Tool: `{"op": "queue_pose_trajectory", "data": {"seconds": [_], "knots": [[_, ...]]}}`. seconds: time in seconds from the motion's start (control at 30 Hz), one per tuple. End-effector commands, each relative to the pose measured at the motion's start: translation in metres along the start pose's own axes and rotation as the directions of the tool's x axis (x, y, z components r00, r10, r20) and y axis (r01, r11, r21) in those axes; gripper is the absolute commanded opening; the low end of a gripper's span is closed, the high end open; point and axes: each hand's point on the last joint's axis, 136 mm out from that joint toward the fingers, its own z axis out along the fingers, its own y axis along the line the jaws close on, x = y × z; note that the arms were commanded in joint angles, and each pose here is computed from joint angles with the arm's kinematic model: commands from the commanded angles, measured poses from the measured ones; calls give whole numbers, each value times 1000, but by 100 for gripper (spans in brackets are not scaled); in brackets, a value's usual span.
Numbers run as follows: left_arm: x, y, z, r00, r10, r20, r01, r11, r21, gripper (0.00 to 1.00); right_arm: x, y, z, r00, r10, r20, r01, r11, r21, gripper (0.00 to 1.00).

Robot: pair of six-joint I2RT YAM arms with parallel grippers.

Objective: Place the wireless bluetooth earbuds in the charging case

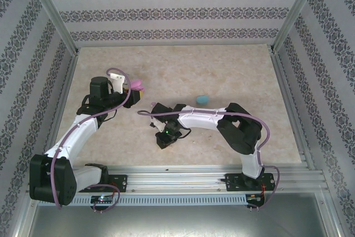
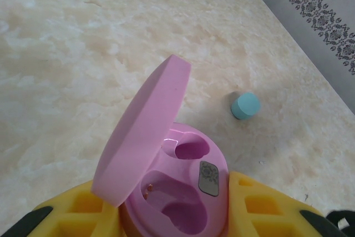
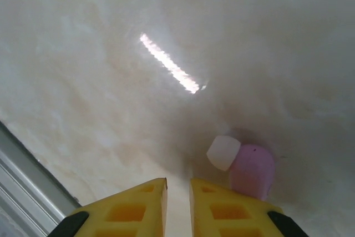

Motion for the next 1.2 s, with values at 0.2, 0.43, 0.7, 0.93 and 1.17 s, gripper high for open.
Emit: {"op": "queue_pose_trajectory", "data": {"seconds": [0.2,0.43,0.7,0.93,1.17], "knots": [[3,1,-1,1000,-9,-11,9,1000,2,22,-20,-43,-17,999,46,18,-48,992,118,20],[3,1,-3,1000,-1,-14,1,1000,-4,22,-32,-46,-35,998,35,51,-42,989,139,23],[4,4,-4,1000,0,-21,-1,1000,-23,23,-31,-35,-60,982,141,125,-158,977,145,35],[5,11,-5,1000,10,-26,-12,998,-64,23,-37,-14,-47,889,410,205,-427,903,44,42],[1,11,1,999,23,-34,-25,999,-48,23,-43,-19,-25,848,481,222,-506,859,71,43]]}}
